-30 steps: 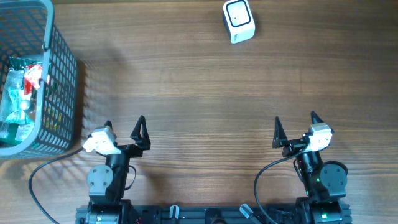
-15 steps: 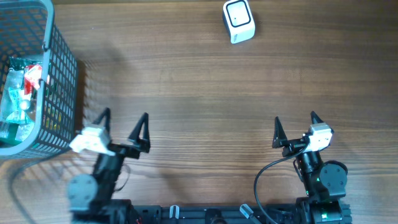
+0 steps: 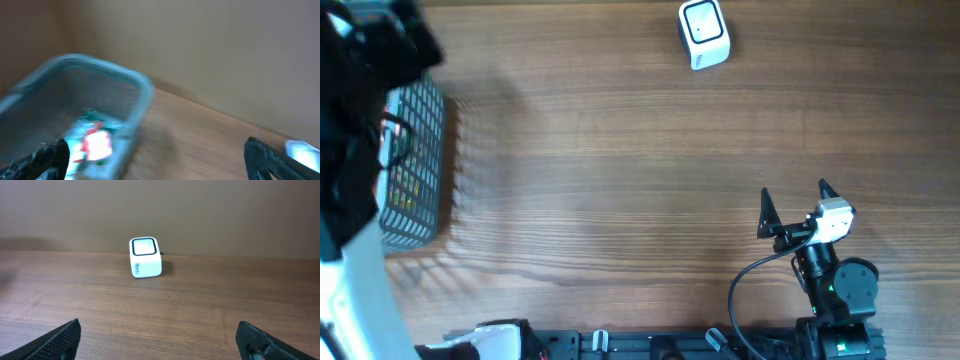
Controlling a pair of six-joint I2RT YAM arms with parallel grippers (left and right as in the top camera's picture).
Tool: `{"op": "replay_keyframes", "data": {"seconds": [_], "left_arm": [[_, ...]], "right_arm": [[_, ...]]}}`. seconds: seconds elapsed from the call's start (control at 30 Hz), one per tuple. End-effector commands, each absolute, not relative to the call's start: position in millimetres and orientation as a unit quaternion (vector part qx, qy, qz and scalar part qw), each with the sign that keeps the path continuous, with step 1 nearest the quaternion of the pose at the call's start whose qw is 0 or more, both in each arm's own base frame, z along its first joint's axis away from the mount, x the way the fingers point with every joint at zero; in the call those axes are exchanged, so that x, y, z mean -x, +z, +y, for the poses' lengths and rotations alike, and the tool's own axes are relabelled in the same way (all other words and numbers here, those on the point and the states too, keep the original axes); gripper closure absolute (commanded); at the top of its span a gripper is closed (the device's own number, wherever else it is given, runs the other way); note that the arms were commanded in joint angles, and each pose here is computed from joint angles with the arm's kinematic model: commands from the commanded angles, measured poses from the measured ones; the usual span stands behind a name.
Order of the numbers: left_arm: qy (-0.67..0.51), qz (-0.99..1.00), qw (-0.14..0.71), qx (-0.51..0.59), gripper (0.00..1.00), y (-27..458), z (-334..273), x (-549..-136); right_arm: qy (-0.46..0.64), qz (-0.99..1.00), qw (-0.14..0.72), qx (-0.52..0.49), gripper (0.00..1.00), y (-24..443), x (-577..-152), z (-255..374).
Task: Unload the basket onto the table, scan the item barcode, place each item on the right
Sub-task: 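Grasp the green-capped jar with Kleenex pack in the basket, left gripper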
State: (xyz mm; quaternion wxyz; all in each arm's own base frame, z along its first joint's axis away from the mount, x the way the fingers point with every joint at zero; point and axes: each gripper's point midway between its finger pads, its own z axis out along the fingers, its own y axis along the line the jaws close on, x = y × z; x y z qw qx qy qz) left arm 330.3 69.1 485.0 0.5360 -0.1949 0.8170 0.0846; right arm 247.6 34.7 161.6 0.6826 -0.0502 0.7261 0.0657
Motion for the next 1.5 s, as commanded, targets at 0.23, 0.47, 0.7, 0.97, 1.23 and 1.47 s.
{"op": "replay_keyframes", "data": {"seconds": [0.23,0.47,0.7,0.97,1.23,1.47], "left_arm": [[0.138,0.809,0.393,0.415,0.0,389,272,-318],[0.039,0.894,0.264,0.361,0.0,262,295,-365],[-0.01,0.921,0.208,0.33,0.0,196,290,-389],[-0.009,0.947,0.168,0.273,0.0,147,260,-426],[-0.014,0.954,0.107,0.28,0.0,101,253,-412],[-0.016,0.955,0.091,0.281,0.25,64,250,-406]], "right_arm": [[0.075,0.724,0.684,0.051,0.0,163,-247,37],[0.074,0.724,0.684,0.051,0.0,163,-247,37],[0.074,0.724,0.684,0.051,0.0,163,-247,37],[0.075,0.724,0.684,0.051,0.0,163,-247,37],[0.075,0.724,0.684,0.051,0.0,163,-247,37],[0.074,0.724,0.684,0.051,0.0,163,-247,37]]}}
